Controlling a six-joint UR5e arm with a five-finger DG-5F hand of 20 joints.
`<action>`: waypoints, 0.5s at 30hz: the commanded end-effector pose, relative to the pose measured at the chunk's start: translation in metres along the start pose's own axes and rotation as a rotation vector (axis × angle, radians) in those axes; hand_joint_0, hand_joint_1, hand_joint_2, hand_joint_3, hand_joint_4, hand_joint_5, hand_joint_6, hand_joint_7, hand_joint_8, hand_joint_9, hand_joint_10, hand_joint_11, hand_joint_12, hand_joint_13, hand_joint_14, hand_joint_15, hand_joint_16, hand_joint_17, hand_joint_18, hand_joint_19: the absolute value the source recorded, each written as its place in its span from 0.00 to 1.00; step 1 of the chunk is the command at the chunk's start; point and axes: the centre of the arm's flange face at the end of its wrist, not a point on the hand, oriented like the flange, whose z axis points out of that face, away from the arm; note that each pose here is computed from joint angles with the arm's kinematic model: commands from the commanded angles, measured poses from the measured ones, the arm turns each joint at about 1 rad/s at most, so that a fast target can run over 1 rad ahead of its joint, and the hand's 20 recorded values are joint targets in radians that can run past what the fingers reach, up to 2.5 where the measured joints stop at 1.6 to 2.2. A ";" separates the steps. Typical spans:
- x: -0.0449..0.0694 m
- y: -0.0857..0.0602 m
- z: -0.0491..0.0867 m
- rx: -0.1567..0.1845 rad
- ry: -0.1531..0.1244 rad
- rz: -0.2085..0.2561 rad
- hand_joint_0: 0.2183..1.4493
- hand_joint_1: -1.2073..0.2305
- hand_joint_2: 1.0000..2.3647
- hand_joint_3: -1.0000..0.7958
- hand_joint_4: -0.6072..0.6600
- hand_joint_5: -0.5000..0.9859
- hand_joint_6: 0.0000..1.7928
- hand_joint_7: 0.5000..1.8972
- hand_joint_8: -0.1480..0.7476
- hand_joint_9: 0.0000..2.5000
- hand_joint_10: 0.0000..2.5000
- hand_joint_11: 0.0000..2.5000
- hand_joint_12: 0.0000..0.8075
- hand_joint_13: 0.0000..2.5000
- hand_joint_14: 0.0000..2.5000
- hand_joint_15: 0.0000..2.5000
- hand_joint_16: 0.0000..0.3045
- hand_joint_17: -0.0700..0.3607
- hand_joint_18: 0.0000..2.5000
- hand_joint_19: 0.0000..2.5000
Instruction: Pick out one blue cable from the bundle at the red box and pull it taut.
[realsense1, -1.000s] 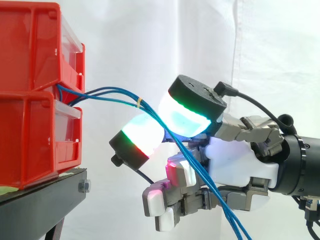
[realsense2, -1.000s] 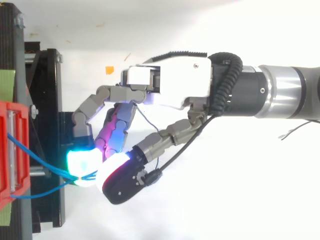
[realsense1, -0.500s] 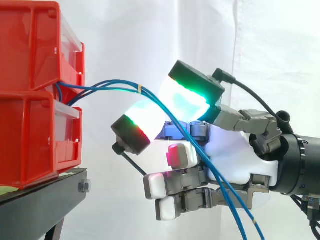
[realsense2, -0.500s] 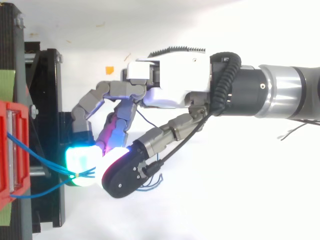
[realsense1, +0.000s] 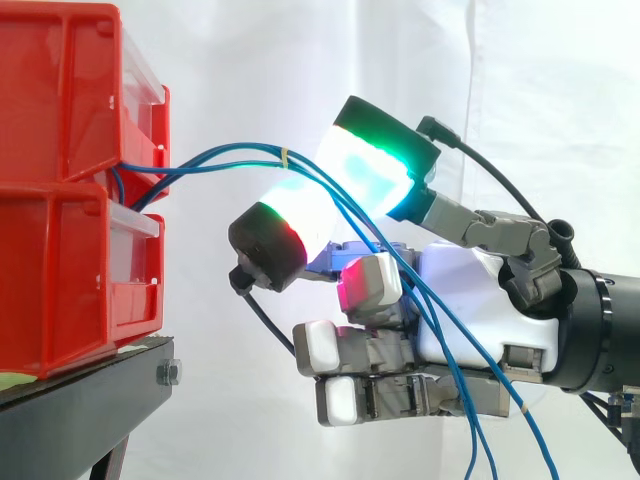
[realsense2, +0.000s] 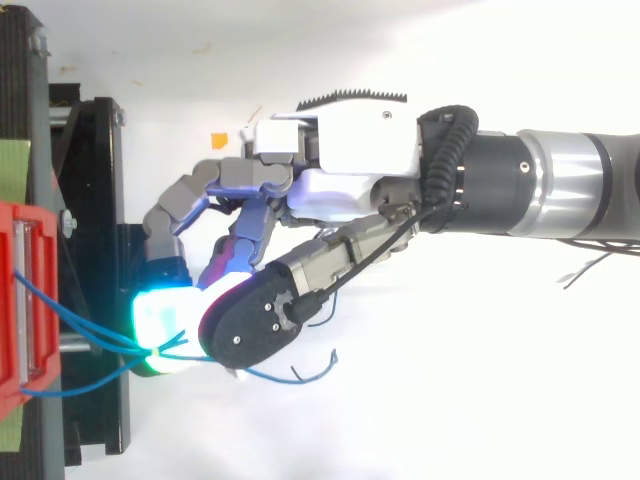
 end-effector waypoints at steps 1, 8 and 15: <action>0.000 -0.001 -0.001 0.006 0.000 -0.001 0.29 0.47 0.01 0.34 0.56 0.27 0.49 0.31 0.50 0.50 0.01 0.23 0.45 0.37 0.01 0.20 0.15 0.41 0.30 0.26; -0.001 -0.001 -0.001 0.010 -0.002 -0.001 0.27 0.47 0.00 0.30 0.56 0.28 0.48 0.33 0.50 0.50 0.01 0.23 0.46 0.37 0.01 0.20 0.16 0.41 0.30 0.26; -0.002 -0.001 -0.002 0.014 -0.003 -0.002 0.23 0.45 0.00 0.28 0.57 0.28 0.47 0.31 0.51 0.51 0.01 0.22 0.47 0.38 0.01 0.20 0.17 0.43 0.31 0.25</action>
